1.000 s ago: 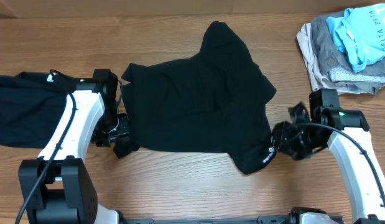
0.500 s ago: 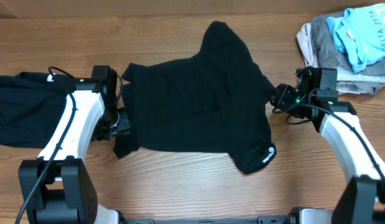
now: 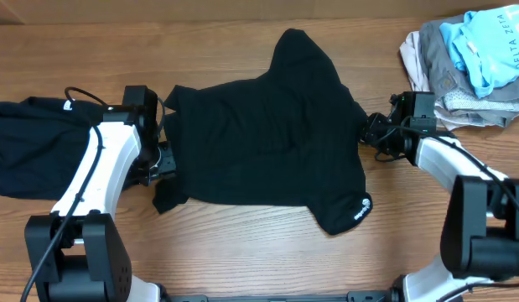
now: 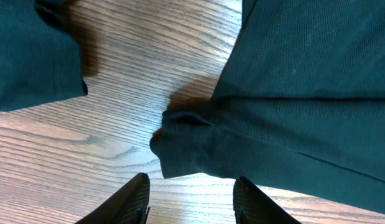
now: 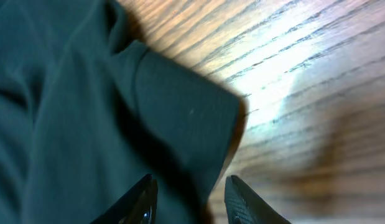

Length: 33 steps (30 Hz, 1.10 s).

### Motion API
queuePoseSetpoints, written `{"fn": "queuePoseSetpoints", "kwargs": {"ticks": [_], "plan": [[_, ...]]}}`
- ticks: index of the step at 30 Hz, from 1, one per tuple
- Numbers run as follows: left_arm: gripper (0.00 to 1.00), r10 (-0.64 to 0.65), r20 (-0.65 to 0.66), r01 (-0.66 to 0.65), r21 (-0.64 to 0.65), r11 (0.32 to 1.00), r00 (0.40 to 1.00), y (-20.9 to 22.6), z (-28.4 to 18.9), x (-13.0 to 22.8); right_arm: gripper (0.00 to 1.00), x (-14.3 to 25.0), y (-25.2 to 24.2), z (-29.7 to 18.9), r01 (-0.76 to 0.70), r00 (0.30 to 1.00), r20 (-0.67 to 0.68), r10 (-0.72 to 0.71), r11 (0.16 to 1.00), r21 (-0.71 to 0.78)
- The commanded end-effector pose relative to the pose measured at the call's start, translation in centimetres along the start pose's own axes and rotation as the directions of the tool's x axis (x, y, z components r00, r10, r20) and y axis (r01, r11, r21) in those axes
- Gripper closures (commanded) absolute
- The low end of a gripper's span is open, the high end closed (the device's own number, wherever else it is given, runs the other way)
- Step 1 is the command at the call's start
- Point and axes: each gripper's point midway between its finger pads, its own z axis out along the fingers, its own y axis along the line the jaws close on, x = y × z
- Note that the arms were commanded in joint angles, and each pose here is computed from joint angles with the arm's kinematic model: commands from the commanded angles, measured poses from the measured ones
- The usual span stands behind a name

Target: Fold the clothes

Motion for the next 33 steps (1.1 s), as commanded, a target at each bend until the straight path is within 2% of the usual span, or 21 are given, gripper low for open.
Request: {"fn": "queuePoseSetpoints", "kwargs": {"ticks": [1, 9, 14, 19, 27, 29, 32, 33], "plan": [[0.53, 0.017, 0.027, -0.017, -0.005, 1.0, 0.999, 0.2, -0.6, -0.1, 0.6, -0.3, -0.6, 0.8, -0.007, 1.0, 0.009, 0.006, 1.0, 0.015], [0.53, 0.02, 0.026, -0.02, -0.005, 1.0, 0.999, 0.2, -0.6, -0.1, 0.6, -2.0, -0.5, 1.0, 0.014, 0.996, 0.086, -0.015, 1.0, 0.018], [0.53, 0.02, 0.026, -0.02, -0.005, 1.0, 0.999, 0.2, -0.6, -0.1, 0.61, -1.8, -0.5, 1.0, 0.013, 0.997, 0.078, -0.014, 1.0, 0.016], [0.53, 0.02, 0.027, -0.02, -0.005, 1.0, 0.999, 0.2, -0.6, -0.1, 0.72, -0.9, -1.1, 1.5, 0.005, 0.999, 0.042, -0.007, 0.999, 0.035], [0.53, 0.02, 0.026, -0.02, -0.005, 1.0, 0.999, 0.2, -0.6, -0.1, 0.75, -0.4, -1.1, 2.3, 0.01, 1.0, 0.019, -0.01, 1.0, 0.015], [0.53, 0.02, 0.026, -0.02, -0.005, 1.0, 0.999, 0.2, -0.6, 0.0, 0.81, -0.6, -0.6, 2.3, 0.015, 1.0, 0.024, -0.015, 1.0, -0.009], [0.53, 0.02, 0.026, -0.02, -0.005, 1.0, 0.999, 0.2, -0.6, 0.0, 0.96, -0.7, 0.0, 2.3, 0.02, 1.0, 0.022, -0.019, 0.999, -0.044], [0.53, 0.02, 0.026, -0.02, -0.005, 1.0, 0.999, 0.2, -0.6, 0.0, 0.96, -0.7, 0.3, 2.2, 0.022, 1.0, 0.02, -0.021, 0.998, -0.056]]}}
